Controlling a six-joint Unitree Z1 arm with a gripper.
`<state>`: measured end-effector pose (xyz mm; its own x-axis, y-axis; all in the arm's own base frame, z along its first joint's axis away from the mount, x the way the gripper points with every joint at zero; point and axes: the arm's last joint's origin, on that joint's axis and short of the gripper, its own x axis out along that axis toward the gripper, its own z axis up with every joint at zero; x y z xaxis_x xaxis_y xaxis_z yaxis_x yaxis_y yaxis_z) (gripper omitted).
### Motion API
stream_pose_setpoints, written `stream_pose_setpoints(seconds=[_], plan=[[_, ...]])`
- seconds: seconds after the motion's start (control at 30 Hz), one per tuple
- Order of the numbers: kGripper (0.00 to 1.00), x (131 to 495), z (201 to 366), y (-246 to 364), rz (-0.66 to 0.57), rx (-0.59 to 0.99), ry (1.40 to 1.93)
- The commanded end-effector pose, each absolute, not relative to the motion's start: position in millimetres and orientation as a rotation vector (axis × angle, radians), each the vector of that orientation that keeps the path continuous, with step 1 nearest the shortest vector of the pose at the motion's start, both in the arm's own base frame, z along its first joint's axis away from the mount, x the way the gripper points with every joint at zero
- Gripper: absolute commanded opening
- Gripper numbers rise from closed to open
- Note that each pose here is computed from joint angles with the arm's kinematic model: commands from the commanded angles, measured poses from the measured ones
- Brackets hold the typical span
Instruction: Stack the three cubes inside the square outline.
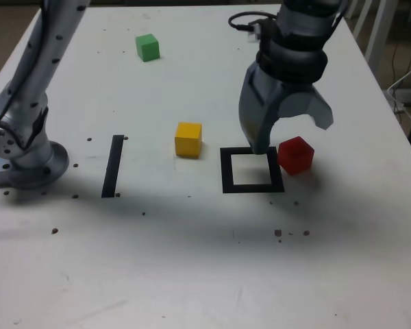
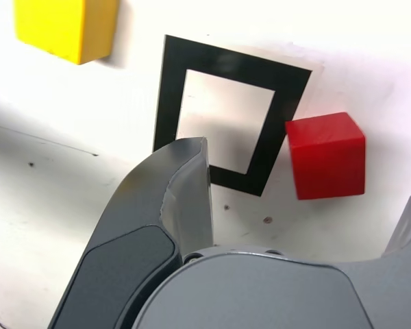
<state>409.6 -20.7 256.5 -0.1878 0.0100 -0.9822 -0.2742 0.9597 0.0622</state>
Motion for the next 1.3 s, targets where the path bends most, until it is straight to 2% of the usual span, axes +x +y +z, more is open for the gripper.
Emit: stream_pose_setpoints(seconds=[0.0,0.27,0.63,0.83,1.1,1.2,1.27], plan=[[0.98,413.8,252.1,-18.7,0.254,-0.203,1.751],[0.98,428.2,236.4,-8.7,0.236,-0.227,1.768],[0.96,437.4,227.6,1.0,0.218,-0.254,1.771],[0.92,441.5,218.9,5.3,0.213,-0.265,1.787],[0.81,446.1,209.1,6.2,0.195,-0.281,1.811],[0.70,447.2,206.5,5.9,0.191,-0.285,1.819],[0.59,447.5,205.4,5.9,0.191,-0.284,1.823]])
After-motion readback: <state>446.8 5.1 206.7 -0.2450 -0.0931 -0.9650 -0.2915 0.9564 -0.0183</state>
